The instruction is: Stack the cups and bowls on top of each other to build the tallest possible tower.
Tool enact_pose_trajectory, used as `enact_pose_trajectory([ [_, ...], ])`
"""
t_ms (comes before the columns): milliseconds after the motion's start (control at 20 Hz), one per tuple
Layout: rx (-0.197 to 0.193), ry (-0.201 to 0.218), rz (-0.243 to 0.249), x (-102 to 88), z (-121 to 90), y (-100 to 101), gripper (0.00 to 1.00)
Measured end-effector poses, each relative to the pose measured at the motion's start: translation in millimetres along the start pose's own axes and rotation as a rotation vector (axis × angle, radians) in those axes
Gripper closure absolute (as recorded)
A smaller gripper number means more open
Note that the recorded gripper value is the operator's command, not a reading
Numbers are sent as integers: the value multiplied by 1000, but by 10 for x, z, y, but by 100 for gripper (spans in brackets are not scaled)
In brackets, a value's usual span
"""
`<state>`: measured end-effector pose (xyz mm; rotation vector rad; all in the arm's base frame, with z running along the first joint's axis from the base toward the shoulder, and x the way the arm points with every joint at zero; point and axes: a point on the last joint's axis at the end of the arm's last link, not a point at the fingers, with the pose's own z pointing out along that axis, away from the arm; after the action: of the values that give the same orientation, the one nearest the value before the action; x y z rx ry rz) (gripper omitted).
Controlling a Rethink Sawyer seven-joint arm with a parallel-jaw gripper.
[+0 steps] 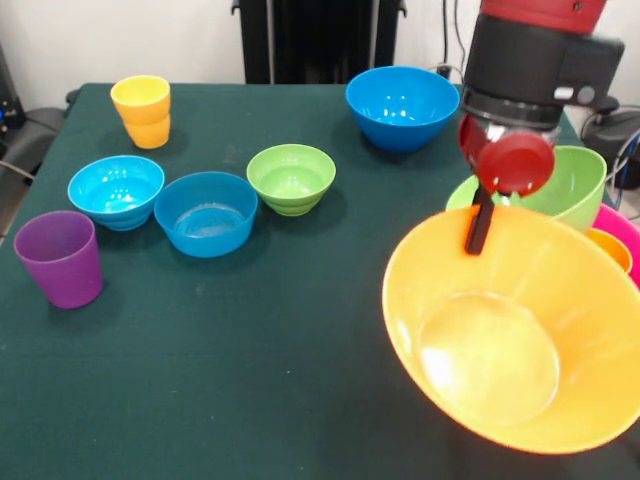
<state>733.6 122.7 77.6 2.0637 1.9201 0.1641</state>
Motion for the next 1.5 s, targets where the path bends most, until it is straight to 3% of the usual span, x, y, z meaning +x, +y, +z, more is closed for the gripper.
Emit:
enact_pose_trajectory([
  [400, -35, 16, 16, 21, -344, 111, 100],
  [1000, -58, 27, 35, -16, -585, 183, 100],
  [1500, 9, 65, 109, -215, -699, -174, 100],
])
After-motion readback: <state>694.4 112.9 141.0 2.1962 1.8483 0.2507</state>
